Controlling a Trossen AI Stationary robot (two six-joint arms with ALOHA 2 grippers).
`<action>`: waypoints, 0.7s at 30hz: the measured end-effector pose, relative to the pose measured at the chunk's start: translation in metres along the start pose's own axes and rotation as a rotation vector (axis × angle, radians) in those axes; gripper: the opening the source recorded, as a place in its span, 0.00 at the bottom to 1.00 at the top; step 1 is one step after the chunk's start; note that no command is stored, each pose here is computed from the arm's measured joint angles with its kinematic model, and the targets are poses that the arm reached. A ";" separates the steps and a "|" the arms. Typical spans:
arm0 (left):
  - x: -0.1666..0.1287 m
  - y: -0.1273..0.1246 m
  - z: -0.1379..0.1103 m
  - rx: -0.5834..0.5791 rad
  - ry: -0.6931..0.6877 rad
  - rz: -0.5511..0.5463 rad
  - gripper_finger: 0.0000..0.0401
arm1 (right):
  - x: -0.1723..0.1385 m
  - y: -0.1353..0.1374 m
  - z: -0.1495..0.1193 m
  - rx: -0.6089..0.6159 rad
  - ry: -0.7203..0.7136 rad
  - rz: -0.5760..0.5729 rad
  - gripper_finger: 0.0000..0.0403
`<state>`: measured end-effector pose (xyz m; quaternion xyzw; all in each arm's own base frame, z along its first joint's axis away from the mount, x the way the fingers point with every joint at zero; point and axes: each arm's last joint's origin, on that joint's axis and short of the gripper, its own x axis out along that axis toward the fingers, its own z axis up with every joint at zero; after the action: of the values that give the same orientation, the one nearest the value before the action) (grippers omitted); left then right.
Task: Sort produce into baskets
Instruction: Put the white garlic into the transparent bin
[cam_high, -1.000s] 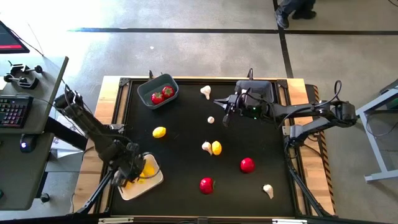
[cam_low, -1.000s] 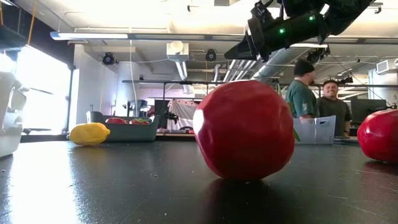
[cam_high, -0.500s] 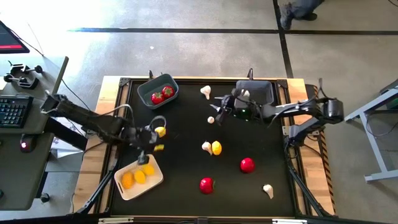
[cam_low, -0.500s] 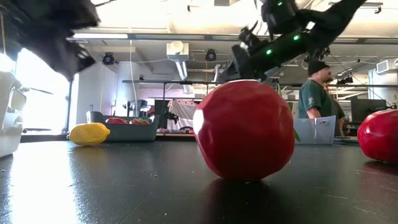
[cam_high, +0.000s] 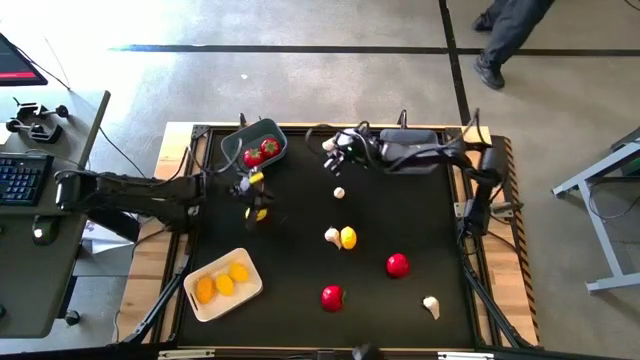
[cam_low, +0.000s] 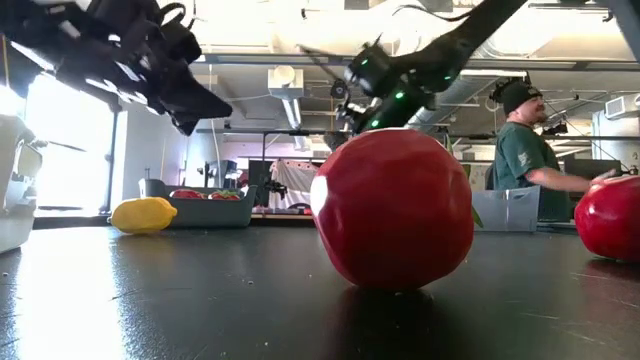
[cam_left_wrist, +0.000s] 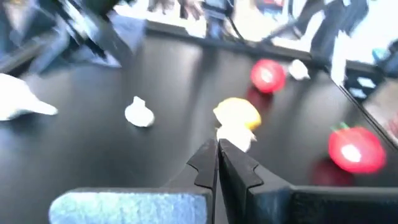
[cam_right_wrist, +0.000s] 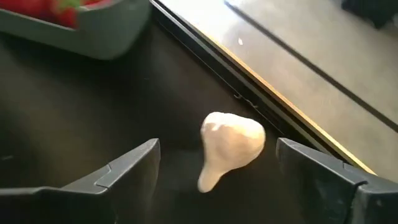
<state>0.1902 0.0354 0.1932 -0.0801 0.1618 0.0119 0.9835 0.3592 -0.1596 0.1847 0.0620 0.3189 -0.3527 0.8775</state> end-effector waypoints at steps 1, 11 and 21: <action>-0.001 0.005 -0.002 -0.005 -0.025 0.021 0.00 | 0.006 -0.003 0.003 0.008 0.020 -0.009 0.78; -0.014 0.037 -0.012 -0.081 -0.133 0.126 0.00 | 0.044 -0.016 0.015 0.037 0.079 0.008 0.78; -0.018 0.049 -0.012 -0.079 -0.140 0.192 0.00 | 0.059 -0.021 0.003 0.040 0.134 0.026 0.78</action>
<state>0.1666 0.0817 0.1804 -0.1021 0.0989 0.1181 0.9828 0.3790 -0.2104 0.1538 0.1070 0.3690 -0.3427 0.8573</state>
